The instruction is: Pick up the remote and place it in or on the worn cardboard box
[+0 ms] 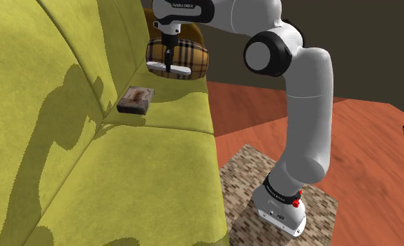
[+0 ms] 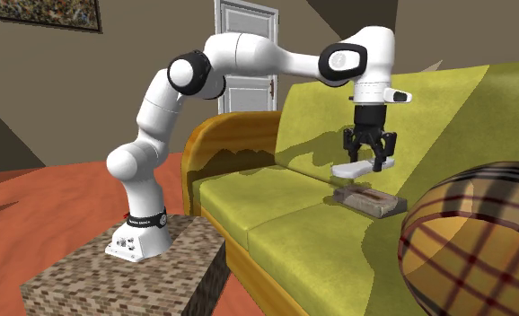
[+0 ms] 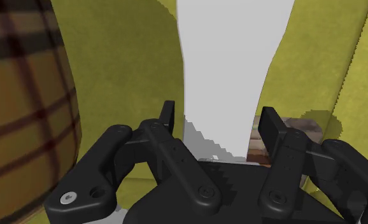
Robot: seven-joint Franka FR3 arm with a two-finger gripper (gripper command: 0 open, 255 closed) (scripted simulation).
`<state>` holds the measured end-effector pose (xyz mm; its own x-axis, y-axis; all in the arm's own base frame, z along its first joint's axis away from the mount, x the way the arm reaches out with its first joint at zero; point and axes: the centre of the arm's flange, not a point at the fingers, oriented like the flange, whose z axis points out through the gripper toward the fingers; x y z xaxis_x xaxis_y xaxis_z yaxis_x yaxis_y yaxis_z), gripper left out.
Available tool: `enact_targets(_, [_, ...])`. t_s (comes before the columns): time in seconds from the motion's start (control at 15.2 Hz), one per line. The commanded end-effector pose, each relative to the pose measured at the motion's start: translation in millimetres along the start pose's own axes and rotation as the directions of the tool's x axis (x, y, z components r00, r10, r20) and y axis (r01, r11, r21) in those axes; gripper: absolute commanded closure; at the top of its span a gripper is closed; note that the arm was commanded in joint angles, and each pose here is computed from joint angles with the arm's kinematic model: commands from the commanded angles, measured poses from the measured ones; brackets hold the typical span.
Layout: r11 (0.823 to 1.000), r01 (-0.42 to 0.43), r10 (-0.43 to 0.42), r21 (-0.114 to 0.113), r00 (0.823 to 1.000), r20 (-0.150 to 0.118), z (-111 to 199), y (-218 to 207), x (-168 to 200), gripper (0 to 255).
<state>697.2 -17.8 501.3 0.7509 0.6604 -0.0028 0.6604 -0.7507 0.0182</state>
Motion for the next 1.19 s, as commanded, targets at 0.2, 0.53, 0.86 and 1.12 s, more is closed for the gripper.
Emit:
enact_targets(0.2, [1.0, -0.001, 0.001, 0.0, 1.0, 0.0, -5.3, -36.2, 54.6, 255])
enact_targets(0.53, [1.0, -0.001, 0.001, 0.0, 1.0, 0.0, -7.4, -72.0, 110.0, 255])
enact_targets(0.86, [1.0, -0.001, 0.001, 0.0, 1.0, 0.0, 13.1, -82.1, 125.2, 255])
enact_targets(1.12, [1.0, -0.001, 0.001, 0.0, 1.0, 0.0, 34.3, -82.5, 125.3, 255])
